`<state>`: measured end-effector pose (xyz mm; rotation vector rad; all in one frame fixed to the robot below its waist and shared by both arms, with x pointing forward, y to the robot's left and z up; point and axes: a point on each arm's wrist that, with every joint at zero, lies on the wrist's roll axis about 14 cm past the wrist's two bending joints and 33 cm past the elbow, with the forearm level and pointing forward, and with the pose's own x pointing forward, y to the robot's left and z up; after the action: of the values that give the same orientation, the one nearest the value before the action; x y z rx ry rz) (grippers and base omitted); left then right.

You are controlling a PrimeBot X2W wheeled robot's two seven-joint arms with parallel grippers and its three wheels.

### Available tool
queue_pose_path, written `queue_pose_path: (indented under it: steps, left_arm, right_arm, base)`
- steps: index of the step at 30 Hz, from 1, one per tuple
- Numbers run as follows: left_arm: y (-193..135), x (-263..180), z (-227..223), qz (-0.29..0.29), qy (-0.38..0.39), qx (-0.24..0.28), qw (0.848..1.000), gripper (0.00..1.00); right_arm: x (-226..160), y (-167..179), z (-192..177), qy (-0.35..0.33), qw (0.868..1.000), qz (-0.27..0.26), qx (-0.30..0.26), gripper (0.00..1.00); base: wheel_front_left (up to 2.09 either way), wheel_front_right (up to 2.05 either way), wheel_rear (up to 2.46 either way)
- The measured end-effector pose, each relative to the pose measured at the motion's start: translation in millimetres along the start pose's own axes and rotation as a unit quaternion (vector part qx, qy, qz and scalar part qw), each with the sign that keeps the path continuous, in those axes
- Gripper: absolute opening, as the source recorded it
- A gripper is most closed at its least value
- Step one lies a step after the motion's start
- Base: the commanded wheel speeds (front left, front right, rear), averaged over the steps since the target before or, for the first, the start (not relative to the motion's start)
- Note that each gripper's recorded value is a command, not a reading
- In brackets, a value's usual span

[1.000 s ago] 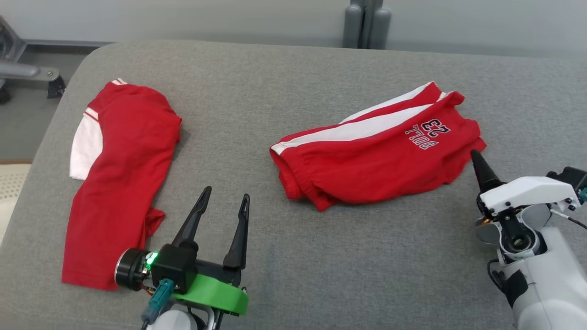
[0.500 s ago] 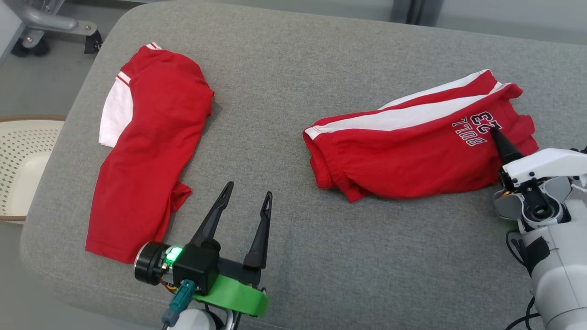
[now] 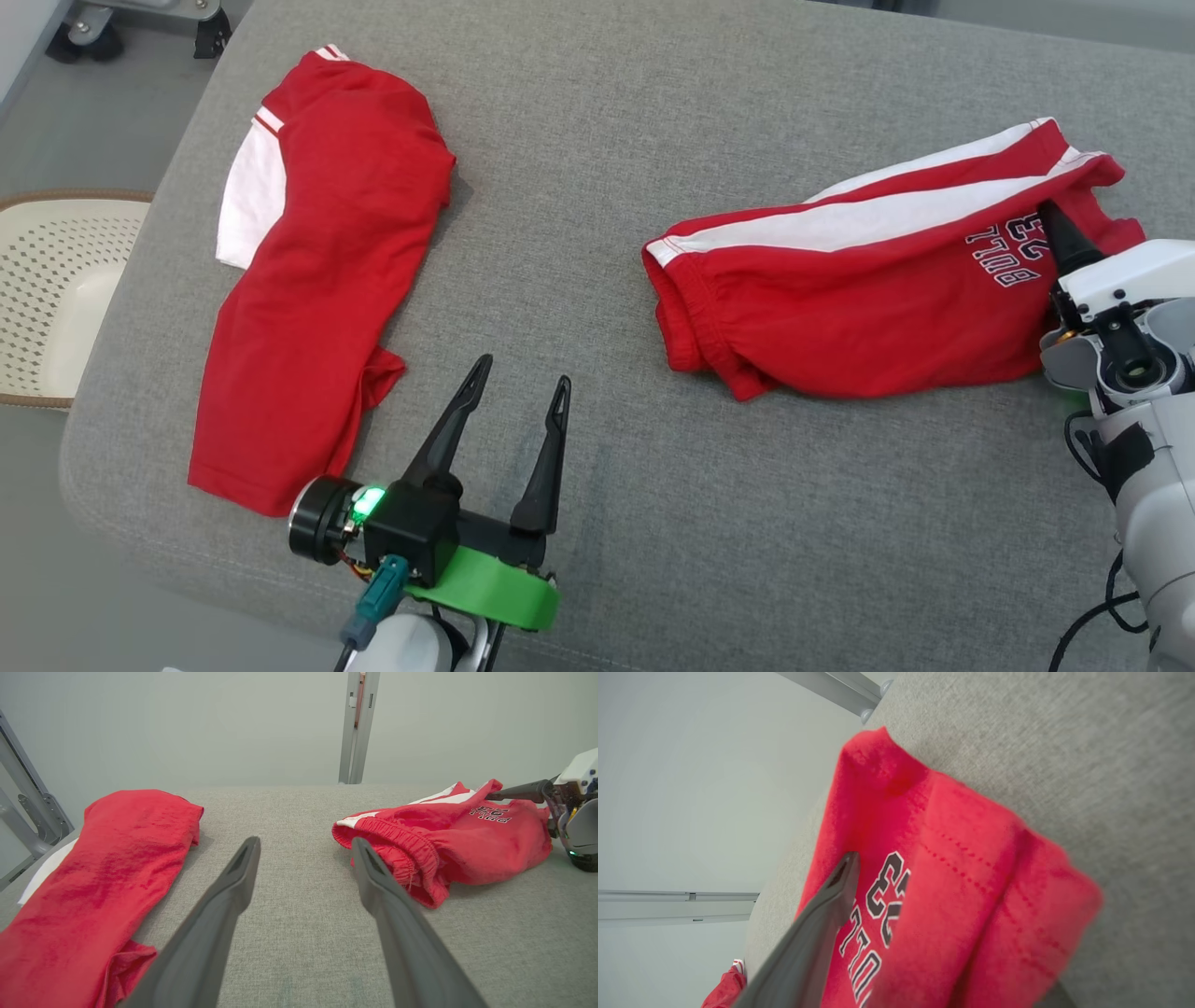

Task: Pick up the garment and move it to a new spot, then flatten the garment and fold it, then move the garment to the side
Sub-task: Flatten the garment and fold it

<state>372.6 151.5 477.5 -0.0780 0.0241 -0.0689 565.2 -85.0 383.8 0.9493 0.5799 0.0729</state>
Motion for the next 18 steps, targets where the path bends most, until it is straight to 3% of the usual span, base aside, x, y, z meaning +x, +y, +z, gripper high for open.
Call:
queue_pose_path:
  steps: [1, 11, 18]
  left_arm:
    - [1, 0, -1, 0.002, 0.001, 0.0, 1.0, 1.0]
    - [3, 3, 3, 0.005, -0.006, 0.002, 1.0, 1.0]
    - [-5, 4, 8, -0.008, -0.015, -0.001, 1.0, 1.0]
  right_arm:
    - [2, 1, 1, -0.003, 1.0, 0.001, -0.005, 0.0]
    - [-6, 10, 13, -0.036, 0.999, 0.013, -0.023, 0.0]
    - [-34, -12, 37, -0.101, 0.995, -0.005, -0.021, 0.0]
  base:
    - [0.0, 0.0, 0.0]
    - [0.0, 0.0, 0.0]
    - [0.0, 0.0, 0.0]
